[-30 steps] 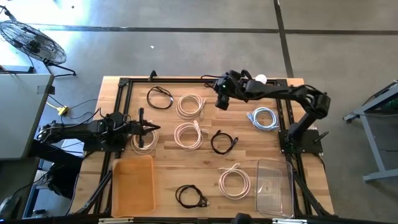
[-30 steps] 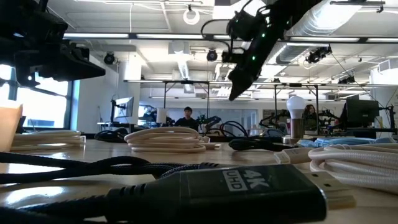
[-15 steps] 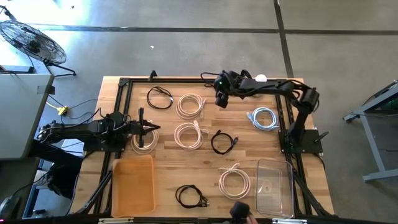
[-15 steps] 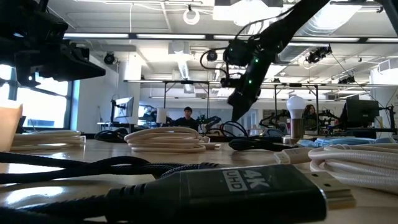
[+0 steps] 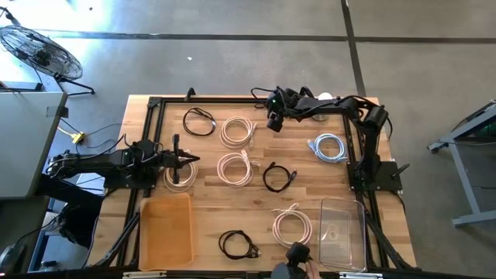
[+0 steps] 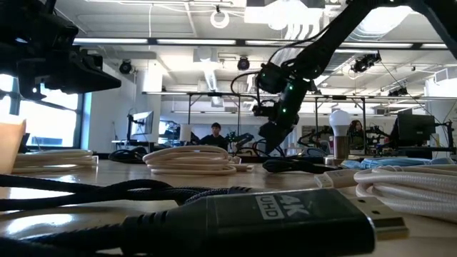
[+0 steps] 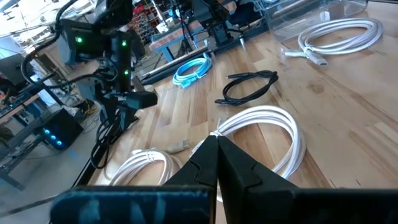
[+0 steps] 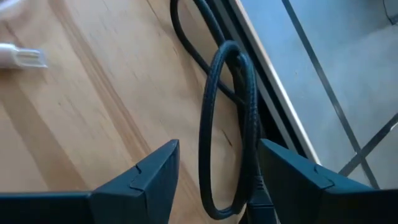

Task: Sort HDMI cables
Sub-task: Put the black HDMI cable into the orange bin

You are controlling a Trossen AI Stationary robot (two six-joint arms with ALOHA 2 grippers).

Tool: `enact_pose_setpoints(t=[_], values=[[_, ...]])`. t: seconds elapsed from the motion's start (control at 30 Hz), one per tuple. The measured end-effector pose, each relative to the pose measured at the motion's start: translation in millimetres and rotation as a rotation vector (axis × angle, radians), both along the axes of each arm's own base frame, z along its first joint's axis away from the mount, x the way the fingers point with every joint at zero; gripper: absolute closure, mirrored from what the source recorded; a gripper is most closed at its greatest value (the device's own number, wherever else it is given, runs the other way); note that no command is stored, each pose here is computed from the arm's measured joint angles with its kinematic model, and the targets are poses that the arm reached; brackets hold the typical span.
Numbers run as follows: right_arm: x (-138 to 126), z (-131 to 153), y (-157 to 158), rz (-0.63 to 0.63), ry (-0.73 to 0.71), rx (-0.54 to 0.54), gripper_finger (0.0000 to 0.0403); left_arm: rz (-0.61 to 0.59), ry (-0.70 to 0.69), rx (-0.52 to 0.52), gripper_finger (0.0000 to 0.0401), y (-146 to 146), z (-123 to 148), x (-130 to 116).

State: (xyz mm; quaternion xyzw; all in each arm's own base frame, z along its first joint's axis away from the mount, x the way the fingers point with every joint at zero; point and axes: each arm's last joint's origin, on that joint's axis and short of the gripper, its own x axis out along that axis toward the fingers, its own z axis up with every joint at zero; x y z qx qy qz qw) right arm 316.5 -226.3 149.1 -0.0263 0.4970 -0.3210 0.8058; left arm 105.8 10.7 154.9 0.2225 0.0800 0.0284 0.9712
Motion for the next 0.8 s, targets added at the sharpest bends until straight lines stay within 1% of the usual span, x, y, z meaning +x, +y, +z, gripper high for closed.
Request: enact_pose_setpoints(t=[0.07, 0.17, 0.33, 0.37, 0.57, 0.8], values=[[-1.2, -3.2, -1.8, -0.003, 0.009, 0.005, 0.0214, 0.0, 0.0, 0.0, 0.0401, 0.0, 0.0, 0.0], [-2.1, -4.4, -3.2, -0.012, 0.004, 0.014, 0.026, 0.0, 0.0, 0.002, 0.0401, 0.0, 0.0, 0.0], [-2.4, -4.6, -3.0, -0.013, 0.005, 0.018, 0.0378, 0.0, 0.001, 0.006, 0.0401, 0.0, 0.0, 0.0], [-2.5, -4.7, -3.0, -0.011, 0.009, 0.018, 0.0385, 0.0, 0.001, 0.007, 0.0401, 0.0, 0.0, 0.0], [0.1, -5.0, 1.8, -0.008, 0.022, 0.01, 0.0385, 0.0, 0.001, 0.008, 0.0401, 0.0, 0.0, 0.0], [8.0, -2.1, 17.0, 0.012, 0.125, -0.101, 0.0385, -0.001, 0.0, 0.004, 0.0401, 0.0, 0.0, 0.0]])
